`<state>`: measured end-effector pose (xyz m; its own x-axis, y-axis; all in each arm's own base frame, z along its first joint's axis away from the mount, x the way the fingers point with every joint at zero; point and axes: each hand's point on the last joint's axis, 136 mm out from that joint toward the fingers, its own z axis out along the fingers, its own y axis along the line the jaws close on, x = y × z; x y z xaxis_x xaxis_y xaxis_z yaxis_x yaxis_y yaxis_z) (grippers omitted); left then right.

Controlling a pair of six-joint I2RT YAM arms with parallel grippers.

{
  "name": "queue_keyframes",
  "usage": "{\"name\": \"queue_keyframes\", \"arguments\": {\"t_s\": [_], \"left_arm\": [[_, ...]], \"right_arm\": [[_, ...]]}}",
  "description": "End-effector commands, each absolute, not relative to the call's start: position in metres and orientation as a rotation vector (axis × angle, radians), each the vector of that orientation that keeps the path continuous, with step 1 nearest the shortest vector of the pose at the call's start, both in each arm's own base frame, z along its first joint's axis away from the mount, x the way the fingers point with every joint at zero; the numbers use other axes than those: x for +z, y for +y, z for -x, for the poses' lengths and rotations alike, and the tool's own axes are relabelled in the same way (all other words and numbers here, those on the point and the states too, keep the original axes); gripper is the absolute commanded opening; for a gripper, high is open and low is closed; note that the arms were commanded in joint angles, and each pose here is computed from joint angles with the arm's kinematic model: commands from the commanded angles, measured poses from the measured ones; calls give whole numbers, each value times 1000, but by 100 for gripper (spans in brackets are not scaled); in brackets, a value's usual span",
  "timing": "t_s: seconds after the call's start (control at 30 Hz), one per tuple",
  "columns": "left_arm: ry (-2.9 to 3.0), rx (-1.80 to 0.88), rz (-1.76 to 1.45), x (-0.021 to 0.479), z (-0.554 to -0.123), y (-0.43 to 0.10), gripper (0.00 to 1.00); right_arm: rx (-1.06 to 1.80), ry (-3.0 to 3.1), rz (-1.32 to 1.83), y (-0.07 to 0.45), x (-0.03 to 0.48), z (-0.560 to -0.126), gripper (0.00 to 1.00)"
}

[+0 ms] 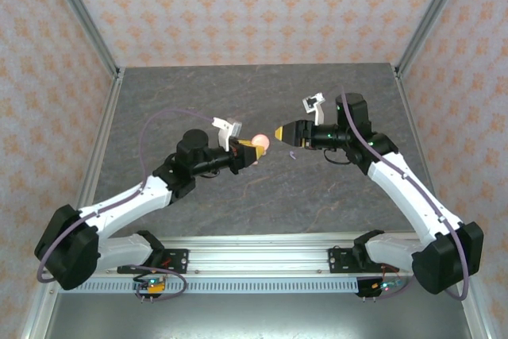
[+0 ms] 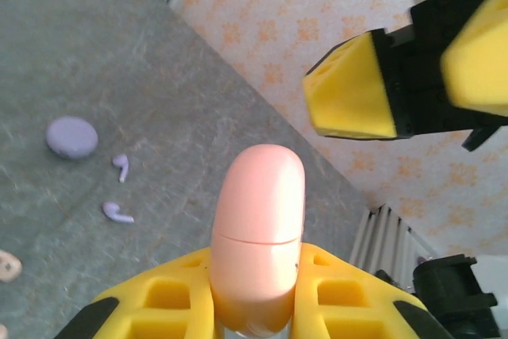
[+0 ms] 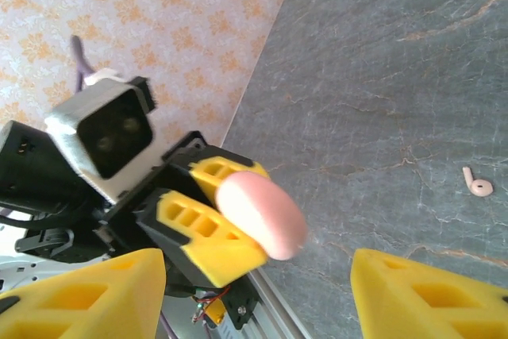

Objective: Insert wireless bluetooth earbuds into charging case

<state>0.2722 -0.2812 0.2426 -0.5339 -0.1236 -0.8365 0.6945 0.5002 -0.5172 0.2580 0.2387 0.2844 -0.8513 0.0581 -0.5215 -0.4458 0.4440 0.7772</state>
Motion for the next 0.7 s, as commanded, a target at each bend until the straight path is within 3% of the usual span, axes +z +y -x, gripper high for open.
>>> {"name": "queue_keyframes", "arguments": {"t_s": [0.0, 0.43, 0.67], "left_arm": [[1603, -1012, -610, 278, -268, -276, 8], [1542, -998, -661, 284, -258, -274, 7], [1577, -1134, -651, 289, -257, -288, 7]], "right_arm": [[1353, 2198, 384, 237, 295, -253, 64], [1430, 2128, 512, 246, 310, -239, 64], [1317, 2009, 592, 245, 316, -245, 63]]}}
